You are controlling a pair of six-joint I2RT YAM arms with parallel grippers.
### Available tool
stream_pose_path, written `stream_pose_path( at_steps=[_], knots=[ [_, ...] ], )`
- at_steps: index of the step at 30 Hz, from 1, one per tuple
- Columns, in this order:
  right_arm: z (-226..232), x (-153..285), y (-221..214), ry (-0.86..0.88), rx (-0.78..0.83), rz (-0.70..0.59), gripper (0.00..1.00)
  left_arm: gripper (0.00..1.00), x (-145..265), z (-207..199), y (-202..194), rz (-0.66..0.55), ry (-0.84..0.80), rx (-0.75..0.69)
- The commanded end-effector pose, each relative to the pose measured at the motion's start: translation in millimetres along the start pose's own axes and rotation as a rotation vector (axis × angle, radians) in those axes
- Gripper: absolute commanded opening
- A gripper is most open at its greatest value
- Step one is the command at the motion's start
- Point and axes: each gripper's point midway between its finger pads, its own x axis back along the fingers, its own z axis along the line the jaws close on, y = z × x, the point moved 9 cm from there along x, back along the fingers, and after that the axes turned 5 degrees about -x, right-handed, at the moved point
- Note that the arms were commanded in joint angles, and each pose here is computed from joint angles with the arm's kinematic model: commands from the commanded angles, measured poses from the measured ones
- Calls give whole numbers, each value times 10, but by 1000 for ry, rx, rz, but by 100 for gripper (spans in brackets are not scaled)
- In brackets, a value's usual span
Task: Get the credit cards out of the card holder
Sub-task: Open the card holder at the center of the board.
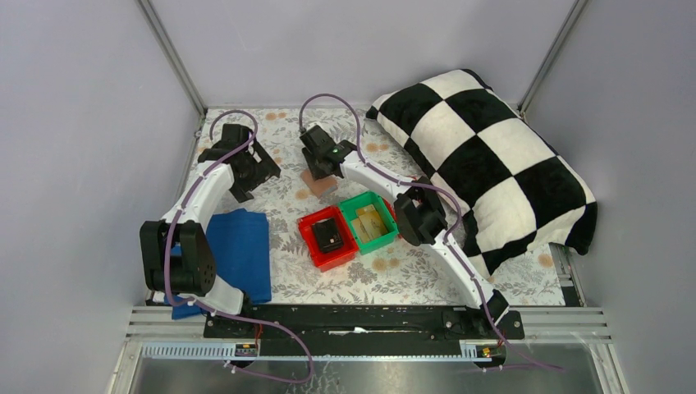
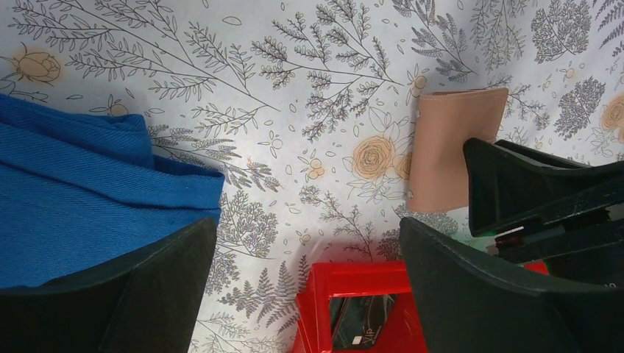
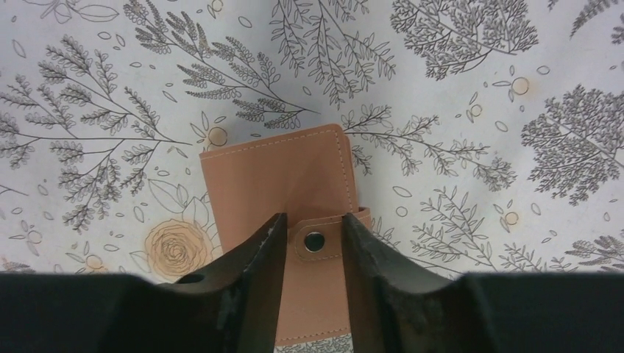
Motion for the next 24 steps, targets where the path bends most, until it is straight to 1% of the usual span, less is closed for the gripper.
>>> stream_pose_path(
  at_steps=[1, 3, 4, 5, 13, 16, 17, 18, 19, 23, 24],
  knots=[
    [14, -3, -8, -34, 7, -18, 33, 99, 18, -16, 39, -19, -25, 1],
    [7, 24, -5, -36, -6, -22, 16, 99, 11, -26, 34, -17, -35, -2],
    [9, 56, 14, -32, -14, -30, 5, 99, 1, -28, 35, -18, -37, -3],
    [12, 87, 23, -29, -21, -34, 0, 99, 2, -46, 24, -6, -58, -3],
    [30, 450, 272, 22, -40, -103, 0, 99, 6, -115, -4, 10, -92, -26],
    [18, 504, 296, 14, -33, -111, 0, 99, 8, -145, -27, 14, -97, -35],
    [12, 492, 278, 6, -30, -104, 11, 99, 5, -156, -31, 15, -98, -38],
    [8, 475, 264, 1, -25, -98, 27, 99, 1, -172, -49, 21, -100, -45],
    [4, 445, 232, -7, -20, -86, 33, 99, 0, -187, -55, 22, -103, -50],
    [-15, 322, 122, -24, -15, -49, 40, 99, 7, -226, -95, 30, -128, -77],
    [-15, 293, 101, -26, -14, -44, 43, 99, 18, -233, -100, 27, -137, -79]
  ],
)
